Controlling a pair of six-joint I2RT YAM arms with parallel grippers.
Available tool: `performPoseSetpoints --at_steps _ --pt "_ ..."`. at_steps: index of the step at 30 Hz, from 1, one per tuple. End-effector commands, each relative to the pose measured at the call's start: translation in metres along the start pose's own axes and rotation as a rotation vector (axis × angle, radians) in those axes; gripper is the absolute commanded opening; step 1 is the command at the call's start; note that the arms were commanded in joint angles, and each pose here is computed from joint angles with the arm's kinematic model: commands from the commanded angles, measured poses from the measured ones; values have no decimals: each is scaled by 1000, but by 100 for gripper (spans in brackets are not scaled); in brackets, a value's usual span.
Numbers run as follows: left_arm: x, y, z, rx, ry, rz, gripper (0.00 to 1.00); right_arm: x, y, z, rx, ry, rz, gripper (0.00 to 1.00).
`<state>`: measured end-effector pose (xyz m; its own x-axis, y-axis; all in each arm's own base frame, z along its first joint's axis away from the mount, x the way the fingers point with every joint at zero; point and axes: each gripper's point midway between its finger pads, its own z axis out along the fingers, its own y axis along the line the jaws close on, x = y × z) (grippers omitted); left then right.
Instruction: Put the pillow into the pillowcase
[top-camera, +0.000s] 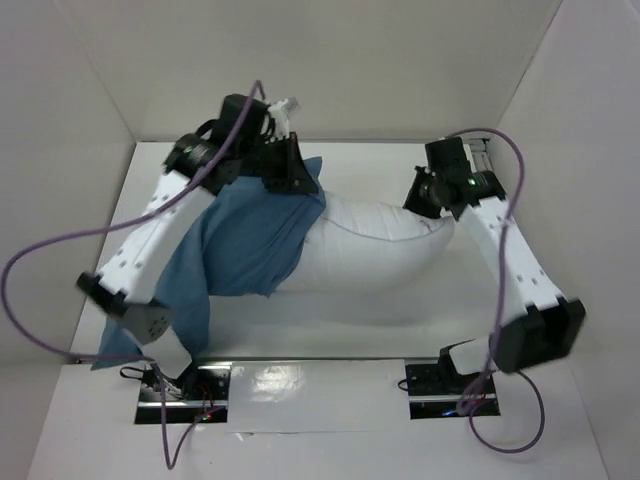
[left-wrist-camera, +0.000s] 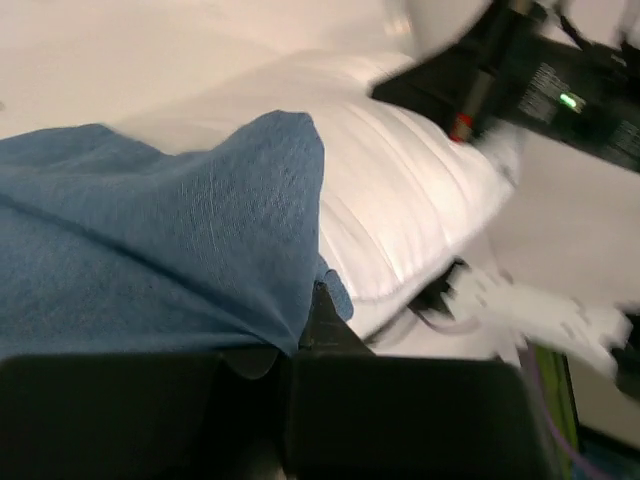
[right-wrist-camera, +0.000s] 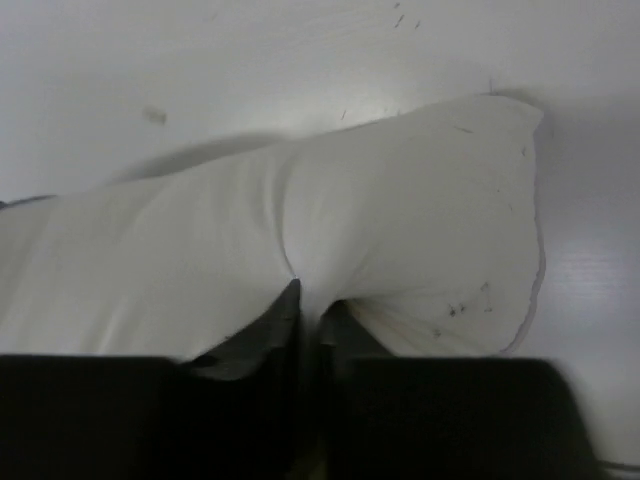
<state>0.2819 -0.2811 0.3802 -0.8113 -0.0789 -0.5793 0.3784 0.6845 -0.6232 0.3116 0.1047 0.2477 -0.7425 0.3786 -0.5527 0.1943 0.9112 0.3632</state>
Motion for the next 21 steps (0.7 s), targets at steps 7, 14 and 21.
performPoseSetpoints --at_steps 7,14,21 --pt "-117 89 89 -243 -213 132 70 -160 -15 91 -22 -214 108 98" --pt "-152 102 10 -479 -495 214 80 -211 -78 29 64 -500 177 99" --pt "-109 140 16 -604 -341 180 69 -159 -58 77 -114 -309 66 99"
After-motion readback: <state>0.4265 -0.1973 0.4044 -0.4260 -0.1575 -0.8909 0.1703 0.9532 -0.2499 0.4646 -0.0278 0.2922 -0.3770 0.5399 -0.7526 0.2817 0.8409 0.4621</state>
